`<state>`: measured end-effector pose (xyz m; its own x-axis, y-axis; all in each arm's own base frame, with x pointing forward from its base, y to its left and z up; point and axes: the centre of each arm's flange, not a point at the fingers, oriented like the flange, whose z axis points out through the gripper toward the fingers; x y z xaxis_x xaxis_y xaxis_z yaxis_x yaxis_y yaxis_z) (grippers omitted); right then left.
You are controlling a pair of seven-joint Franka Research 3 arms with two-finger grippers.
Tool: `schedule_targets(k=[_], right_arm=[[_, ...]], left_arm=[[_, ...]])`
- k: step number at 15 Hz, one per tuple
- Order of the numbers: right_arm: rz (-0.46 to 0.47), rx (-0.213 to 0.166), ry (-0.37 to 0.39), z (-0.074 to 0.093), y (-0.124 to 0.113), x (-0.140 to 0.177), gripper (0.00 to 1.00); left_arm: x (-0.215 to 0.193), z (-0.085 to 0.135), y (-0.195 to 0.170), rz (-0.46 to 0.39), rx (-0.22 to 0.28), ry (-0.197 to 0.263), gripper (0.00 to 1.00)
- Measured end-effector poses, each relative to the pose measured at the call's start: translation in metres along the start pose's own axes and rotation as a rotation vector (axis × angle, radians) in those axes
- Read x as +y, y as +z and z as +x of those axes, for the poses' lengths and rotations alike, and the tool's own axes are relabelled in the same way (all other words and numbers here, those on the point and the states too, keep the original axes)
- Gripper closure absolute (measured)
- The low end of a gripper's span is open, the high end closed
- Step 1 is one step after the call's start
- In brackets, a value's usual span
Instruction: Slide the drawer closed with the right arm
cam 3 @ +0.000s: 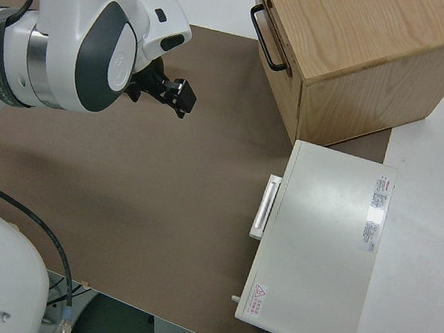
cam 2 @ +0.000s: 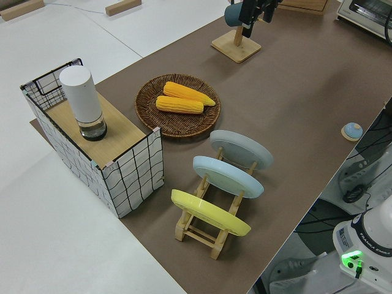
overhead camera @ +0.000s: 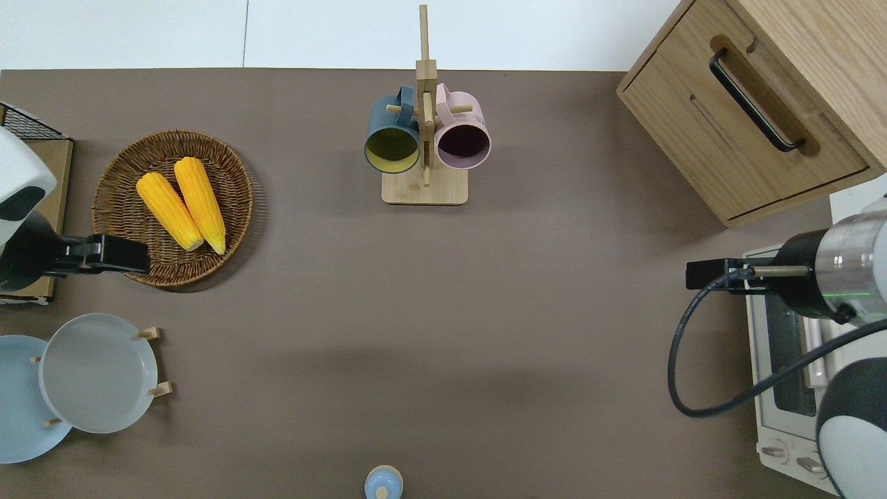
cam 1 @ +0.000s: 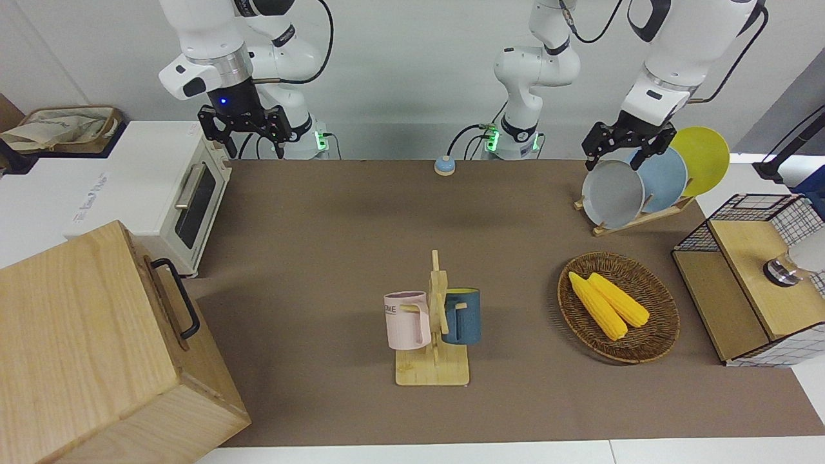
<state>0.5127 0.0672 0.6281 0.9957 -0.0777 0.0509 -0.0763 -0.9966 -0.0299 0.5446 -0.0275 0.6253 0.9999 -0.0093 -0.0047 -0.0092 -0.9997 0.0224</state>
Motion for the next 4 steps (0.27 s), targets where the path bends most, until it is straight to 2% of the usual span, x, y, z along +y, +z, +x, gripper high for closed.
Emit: schedule_targets(k=[4], right_arm=[[0.003,0.011,-0.002,0.0004,-0.0055,-0.0010,0.02]], left_arm=[[0.0000,0.0000,0.0000,0.000,0.000,0.000,0.00]])
